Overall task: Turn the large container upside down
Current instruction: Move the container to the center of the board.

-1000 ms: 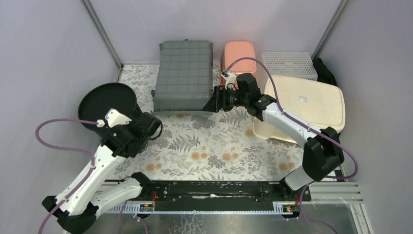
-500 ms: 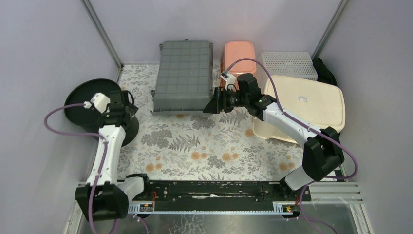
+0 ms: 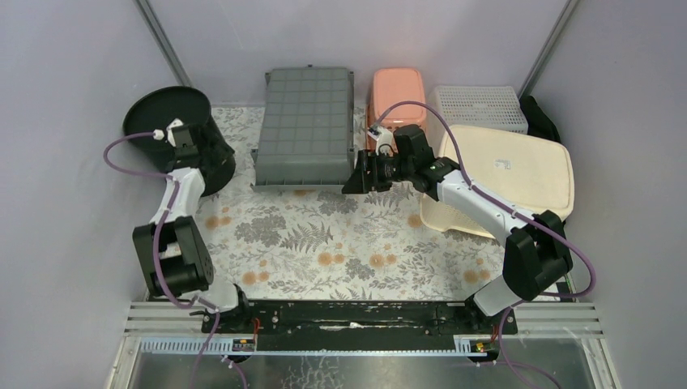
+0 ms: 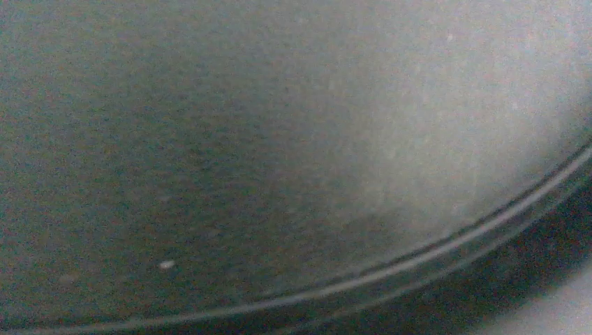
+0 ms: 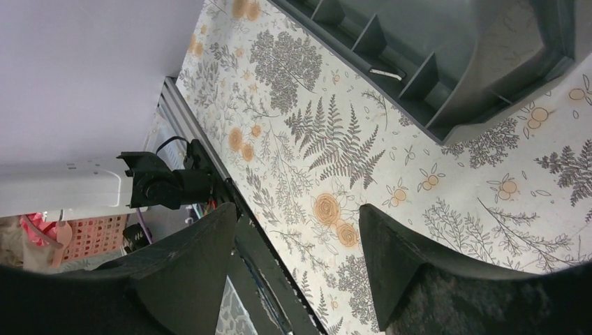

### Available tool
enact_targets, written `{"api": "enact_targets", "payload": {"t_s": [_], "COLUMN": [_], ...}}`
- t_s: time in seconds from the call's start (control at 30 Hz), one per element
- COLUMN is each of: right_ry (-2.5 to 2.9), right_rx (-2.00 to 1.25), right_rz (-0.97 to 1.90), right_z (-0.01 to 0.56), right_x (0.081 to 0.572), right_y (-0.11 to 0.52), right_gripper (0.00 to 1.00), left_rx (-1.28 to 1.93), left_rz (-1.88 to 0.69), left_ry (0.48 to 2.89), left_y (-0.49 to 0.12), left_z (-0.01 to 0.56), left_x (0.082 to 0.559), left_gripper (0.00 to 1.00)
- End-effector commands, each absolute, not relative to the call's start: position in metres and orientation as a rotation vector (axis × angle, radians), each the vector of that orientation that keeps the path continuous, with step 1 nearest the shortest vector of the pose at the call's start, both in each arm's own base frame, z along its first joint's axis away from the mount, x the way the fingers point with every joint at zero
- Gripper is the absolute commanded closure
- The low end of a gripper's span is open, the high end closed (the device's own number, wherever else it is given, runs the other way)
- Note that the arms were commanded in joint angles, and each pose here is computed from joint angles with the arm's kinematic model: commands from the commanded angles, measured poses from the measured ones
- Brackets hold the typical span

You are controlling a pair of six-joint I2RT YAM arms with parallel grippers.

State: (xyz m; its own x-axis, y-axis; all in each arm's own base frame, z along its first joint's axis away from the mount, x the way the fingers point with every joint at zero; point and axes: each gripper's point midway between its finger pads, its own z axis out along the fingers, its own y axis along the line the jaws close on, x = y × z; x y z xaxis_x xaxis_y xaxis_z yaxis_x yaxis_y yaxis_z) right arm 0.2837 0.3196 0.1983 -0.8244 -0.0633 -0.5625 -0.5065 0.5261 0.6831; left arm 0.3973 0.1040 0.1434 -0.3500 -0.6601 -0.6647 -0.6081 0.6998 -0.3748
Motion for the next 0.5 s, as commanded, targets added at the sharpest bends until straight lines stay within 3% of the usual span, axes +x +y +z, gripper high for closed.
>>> {"api": "enact_targets", "payload": {"t_s": [0.0,0.23,0.47], "right_ry": [2.269,2.261,2.244], "right_rx": [-0.472,-0.454,-0.449], "right_rz": [1.209,1.126,1.107], "right_z": [0.207,0.208,0.216], "right_x": [0.293,0.304,0.308], "right_y": [0.317,0.31,0.307], "right_gripper": [0.27,0.27,0.26], "left_rx": [-0.855,-0.825,-0.8], "left_rz": [-0.168,-0.145,-0.12], "left_ry": [1.973,1.93,1.888], "left_y": [0.115,0.126,0.098], "left_z": [0.17,0.178,0.188], "left_x": [0.454,0.482,0.457], "left_gripper": [0.0,0.0,0.0]}}
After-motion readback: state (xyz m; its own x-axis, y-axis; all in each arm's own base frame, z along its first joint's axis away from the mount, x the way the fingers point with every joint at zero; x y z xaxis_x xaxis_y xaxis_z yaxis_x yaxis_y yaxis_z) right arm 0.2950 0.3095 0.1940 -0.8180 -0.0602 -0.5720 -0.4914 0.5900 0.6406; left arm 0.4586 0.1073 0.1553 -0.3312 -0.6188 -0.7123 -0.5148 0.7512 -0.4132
